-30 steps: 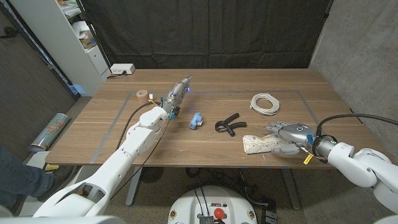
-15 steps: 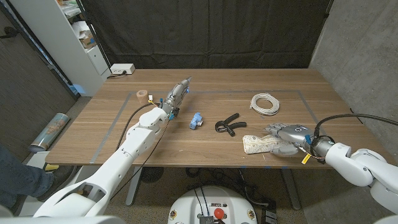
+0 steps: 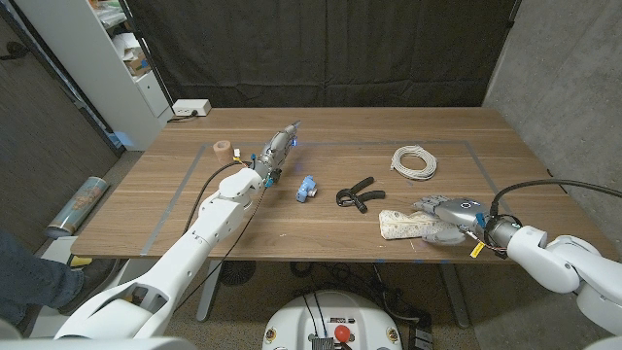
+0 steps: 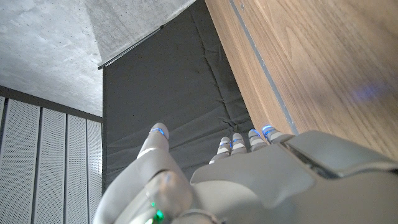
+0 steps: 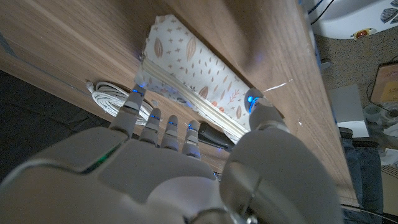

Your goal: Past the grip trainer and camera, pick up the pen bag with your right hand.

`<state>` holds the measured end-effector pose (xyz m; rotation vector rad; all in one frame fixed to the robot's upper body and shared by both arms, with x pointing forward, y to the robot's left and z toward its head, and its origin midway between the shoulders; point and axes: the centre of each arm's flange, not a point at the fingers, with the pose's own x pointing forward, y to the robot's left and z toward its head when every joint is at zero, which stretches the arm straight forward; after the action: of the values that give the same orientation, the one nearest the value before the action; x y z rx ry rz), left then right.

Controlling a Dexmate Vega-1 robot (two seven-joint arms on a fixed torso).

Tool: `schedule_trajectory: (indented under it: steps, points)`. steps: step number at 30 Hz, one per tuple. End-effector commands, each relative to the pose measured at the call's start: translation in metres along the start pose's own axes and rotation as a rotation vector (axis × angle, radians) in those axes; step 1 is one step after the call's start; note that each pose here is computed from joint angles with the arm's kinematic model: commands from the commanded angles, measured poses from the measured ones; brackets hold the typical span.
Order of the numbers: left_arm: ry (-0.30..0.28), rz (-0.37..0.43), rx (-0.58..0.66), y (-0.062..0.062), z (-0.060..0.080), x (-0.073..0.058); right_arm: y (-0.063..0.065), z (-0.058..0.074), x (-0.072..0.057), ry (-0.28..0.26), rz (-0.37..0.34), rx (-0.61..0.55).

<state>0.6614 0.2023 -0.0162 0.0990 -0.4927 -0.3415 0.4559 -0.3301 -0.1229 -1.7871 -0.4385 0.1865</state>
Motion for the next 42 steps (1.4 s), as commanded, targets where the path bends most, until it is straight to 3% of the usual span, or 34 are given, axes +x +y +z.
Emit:
schedule_trajectory:
  steps: [1,19,42]
  points:
    - [0.012,-0.009,0.008,-0.003,-0.002,0.001,0.013,0.000,0.000,0.013,0.005,0.025]
    - [0.012,-0.014,0.013,-0.005,0.001,0.001,0.021,0.001,0.000,0.037,-0.058,0.017]
    - [0.019,-0.008,0.009,-0.001,-0.001,-0.001,0.017,0.003,0.008,0.050,-0.108,0.021]
